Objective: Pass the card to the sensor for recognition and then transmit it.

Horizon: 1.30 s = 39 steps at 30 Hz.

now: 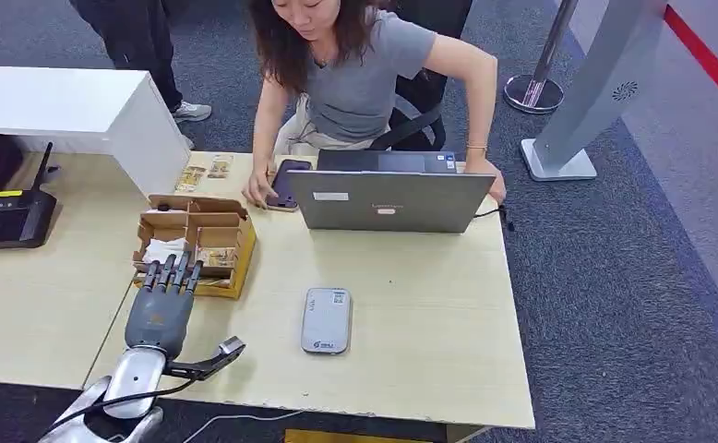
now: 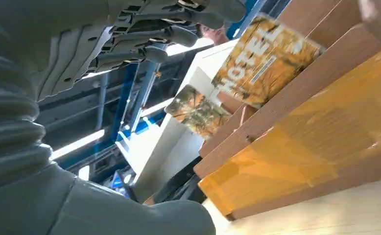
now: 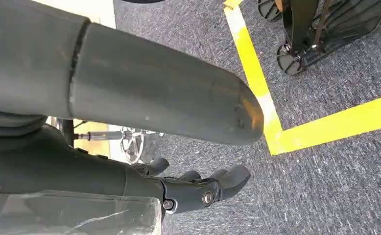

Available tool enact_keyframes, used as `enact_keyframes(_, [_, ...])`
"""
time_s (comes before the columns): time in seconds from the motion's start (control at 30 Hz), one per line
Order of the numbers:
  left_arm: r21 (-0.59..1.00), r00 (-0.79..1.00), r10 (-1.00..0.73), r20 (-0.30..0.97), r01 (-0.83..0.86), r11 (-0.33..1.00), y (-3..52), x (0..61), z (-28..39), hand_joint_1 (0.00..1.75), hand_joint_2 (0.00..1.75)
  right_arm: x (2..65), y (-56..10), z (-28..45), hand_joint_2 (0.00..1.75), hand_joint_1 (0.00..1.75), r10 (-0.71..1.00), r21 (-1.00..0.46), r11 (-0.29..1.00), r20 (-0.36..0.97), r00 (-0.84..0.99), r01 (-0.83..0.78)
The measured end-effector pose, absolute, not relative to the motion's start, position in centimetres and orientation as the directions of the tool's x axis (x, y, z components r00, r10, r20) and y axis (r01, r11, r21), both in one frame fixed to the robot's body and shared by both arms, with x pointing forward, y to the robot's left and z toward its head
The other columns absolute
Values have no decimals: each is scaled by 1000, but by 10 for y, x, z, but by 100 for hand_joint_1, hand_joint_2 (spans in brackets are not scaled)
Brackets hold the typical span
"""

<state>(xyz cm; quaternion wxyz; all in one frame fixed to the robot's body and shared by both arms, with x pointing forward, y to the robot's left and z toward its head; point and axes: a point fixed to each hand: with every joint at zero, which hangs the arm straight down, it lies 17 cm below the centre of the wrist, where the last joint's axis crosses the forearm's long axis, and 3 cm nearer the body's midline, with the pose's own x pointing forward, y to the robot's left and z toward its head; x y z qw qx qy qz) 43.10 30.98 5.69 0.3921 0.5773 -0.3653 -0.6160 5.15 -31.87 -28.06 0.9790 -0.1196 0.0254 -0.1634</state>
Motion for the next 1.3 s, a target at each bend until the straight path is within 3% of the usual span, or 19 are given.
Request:
enact_keyframes(0.57, [905, -8, -906, -424, -52, -423, 301, 441, 70, 0, 175, 54, -320, -281, 0, 0, -311, -238, 923, 0, 950, 302])
enact_keyframes(1.3, [907, 4, -908, -419, -42, -419, 306, 444, 56, 0, 175, 56, -319, -281, 0, 0, -281, -233, 933, 2, 960, 273])
